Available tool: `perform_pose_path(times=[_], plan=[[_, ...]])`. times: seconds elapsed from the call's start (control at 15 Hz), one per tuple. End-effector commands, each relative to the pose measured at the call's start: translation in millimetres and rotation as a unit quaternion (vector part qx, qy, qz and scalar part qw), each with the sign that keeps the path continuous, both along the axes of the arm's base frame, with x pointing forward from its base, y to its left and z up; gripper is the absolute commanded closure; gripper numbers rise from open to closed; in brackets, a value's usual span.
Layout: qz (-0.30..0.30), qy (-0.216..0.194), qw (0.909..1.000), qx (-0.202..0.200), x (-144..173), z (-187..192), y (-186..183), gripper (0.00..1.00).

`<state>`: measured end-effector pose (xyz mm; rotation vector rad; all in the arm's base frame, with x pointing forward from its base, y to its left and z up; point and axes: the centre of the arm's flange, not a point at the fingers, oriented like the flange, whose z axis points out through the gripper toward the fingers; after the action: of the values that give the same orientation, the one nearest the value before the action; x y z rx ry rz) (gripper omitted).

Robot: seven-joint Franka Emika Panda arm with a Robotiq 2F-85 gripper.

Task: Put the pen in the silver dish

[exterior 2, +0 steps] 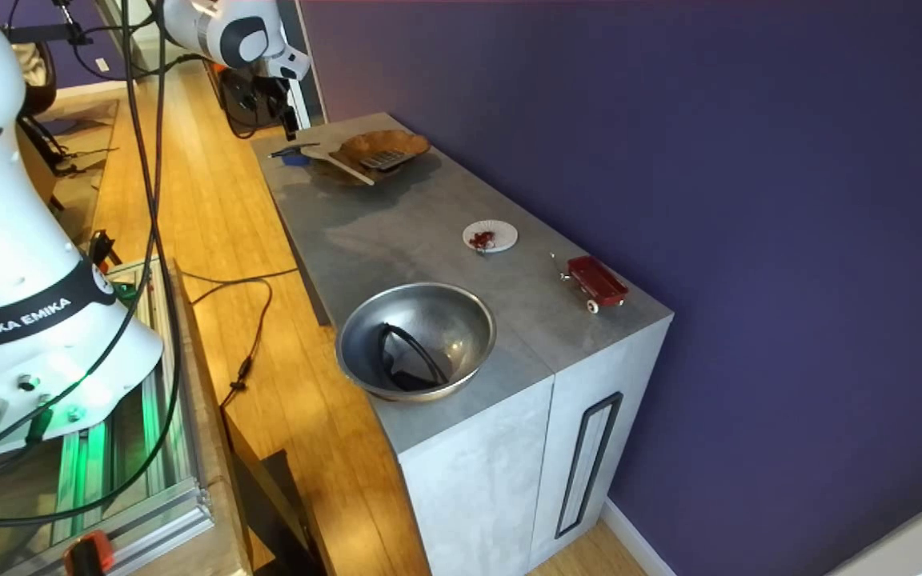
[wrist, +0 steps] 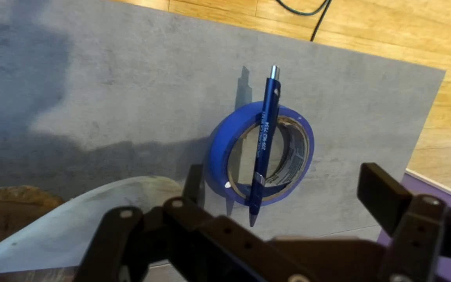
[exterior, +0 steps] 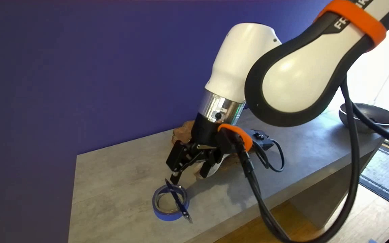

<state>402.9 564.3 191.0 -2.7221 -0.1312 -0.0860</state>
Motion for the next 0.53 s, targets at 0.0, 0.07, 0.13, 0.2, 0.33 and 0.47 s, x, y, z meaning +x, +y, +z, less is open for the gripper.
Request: perform_pose_path(times=[0.0, 0.07, 0.13, 0.2, 0.33, 0.47], plan=[[-0.031, 0.0, 0.9995, -0.001, 15.0, 1.0, 38.1, 0.0], [-0.03, 0.009, 0.9995, -0.001, 18.0, 0.4, 42.9, 0.0], [-0.03, 0.018, 0.9994, -0.002, 19.3, -1.2, 45.7, 0.0], [-0.028, 0.024, 0.9993, -0.001, 21.2, -2.4, 47.4, 0.0], [-0.024, 0.035, 0.9991, -0.006, 27.7, -5.2, 49.8, 0.19], [-0.017, 0.05, 0.9985, -0.015, 30.6, -10.8, 51.1, 0.41]])
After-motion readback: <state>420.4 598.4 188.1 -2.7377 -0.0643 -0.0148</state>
